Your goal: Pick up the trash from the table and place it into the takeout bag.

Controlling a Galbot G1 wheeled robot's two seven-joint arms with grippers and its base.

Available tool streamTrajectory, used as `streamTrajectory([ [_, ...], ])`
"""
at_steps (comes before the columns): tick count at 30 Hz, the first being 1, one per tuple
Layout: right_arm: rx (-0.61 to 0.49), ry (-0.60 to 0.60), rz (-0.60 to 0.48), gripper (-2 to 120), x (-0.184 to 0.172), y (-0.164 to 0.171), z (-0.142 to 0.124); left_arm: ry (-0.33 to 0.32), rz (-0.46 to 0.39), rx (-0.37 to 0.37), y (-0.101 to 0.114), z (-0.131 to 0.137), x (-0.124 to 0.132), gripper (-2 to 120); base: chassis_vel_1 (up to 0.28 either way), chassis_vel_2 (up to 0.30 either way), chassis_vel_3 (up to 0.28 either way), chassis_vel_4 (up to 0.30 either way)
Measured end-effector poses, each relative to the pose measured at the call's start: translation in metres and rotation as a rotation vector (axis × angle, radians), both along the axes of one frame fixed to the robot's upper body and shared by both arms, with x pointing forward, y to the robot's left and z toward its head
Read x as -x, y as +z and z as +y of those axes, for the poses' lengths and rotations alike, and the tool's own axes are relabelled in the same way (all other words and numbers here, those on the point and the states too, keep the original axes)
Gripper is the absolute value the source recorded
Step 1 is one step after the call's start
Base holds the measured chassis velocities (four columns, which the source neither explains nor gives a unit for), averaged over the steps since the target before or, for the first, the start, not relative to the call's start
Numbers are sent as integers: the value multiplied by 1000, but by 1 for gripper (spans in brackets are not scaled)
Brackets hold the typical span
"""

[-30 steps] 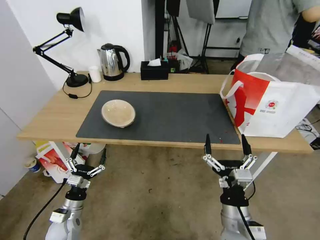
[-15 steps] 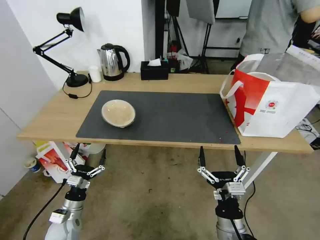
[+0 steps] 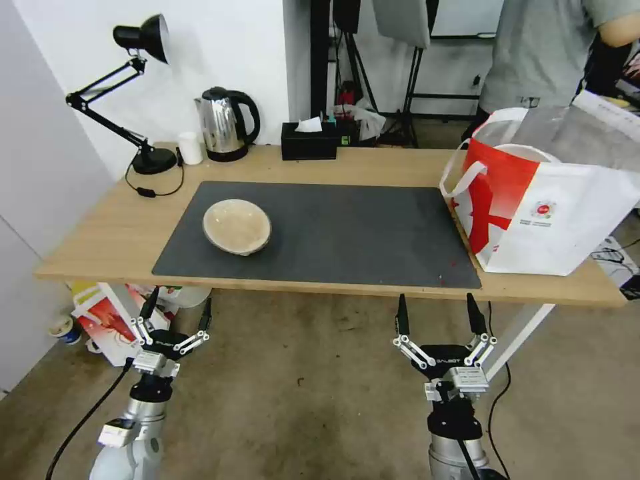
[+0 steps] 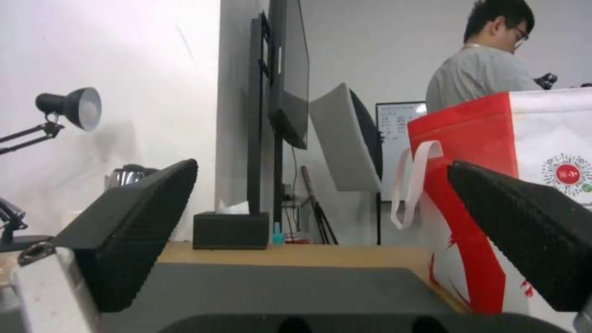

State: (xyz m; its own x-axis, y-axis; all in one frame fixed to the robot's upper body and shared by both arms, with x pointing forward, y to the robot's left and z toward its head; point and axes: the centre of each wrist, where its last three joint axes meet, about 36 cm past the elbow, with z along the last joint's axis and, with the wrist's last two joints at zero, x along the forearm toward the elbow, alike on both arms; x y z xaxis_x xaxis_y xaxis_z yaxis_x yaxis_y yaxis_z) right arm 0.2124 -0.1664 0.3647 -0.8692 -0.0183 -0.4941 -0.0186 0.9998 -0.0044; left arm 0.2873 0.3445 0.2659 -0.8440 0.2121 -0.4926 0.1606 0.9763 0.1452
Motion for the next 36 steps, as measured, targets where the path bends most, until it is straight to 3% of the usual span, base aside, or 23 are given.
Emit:
streamTrajectory([
  [20, -20, -27, -9, 100, -1, 0, 2, 3, 5, 3, -2, 1, 2, 100, 0, 0, 0, 0],
  [36, -19, -27, -8, 100, -1, 0, 1, 50, -30, 33, 7, 12, 10, 100, 0, 0, 0, 0],
])
